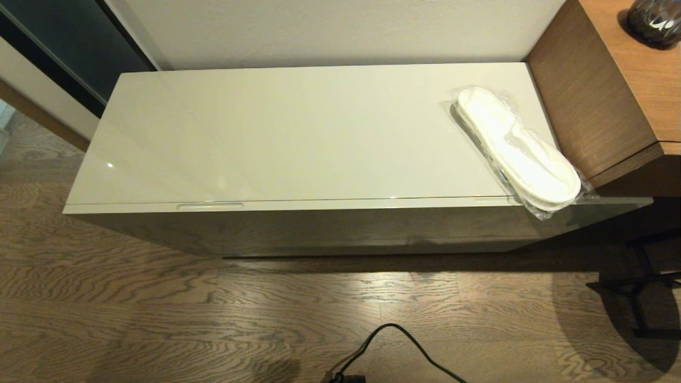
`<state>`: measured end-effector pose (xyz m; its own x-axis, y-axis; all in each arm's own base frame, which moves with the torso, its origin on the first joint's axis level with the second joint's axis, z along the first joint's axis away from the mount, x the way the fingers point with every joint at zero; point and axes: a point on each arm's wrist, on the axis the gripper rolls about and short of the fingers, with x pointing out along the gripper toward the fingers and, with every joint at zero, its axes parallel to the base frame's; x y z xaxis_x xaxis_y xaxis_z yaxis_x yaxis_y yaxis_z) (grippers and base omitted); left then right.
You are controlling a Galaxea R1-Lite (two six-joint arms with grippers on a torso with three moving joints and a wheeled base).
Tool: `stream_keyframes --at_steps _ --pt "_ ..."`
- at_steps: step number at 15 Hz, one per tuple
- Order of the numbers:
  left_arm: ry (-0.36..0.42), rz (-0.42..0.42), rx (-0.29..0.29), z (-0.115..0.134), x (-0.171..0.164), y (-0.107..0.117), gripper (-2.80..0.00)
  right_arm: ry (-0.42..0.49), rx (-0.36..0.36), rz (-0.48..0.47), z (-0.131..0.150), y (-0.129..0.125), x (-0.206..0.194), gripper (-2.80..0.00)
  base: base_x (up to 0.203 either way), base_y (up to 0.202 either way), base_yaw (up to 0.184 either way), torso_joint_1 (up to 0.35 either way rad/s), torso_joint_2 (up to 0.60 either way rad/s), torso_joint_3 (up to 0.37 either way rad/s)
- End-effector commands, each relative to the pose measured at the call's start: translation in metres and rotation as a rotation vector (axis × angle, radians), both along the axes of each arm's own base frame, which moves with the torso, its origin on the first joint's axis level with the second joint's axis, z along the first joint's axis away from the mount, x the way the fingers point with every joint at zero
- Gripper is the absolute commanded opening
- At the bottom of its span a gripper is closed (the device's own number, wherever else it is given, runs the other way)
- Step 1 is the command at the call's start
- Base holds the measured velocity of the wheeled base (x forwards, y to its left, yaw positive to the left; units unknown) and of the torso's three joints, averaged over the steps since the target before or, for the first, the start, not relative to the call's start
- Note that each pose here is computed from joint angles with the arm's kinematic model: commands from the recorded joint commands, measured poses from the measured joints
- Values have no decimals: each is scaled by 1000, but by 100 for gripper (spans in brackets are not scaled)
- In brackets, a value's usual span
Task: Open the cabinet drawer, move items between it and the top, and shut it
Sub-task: Open the drawer
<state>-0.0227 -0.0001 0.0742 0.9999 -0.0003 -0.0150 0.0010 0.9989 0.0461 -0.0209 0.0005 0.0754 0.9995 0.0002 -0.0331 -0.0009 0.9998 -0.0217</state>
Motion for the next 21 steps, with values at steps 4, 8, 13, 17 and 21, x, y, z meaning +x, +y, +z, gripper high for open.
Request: stream_keyframes --at_steps 4,8,13,17,21 --pt "-1 0 0 0 0 0 -280 4 2 0 -1 0 0 -280 0 0 0 0 0 0" --pt "2 0 0 0 0 0 -280 0 7 -1 0 0 0 -280 0 0 0 0 0 0" --pt "3 -2 18 0 0 0 -280 -1 4 -2 0 0 0 -280 0 0 0 0 0 0" --pt "1 -5 19 0 0 0 -280 -4 -15 3 0 0 0 -280 0 0 0 0 0 0" --pt "3 -9 78 0 0 0 -280 -4 -10 -3 0 0 0 -280 0 0 0 0 0 0"
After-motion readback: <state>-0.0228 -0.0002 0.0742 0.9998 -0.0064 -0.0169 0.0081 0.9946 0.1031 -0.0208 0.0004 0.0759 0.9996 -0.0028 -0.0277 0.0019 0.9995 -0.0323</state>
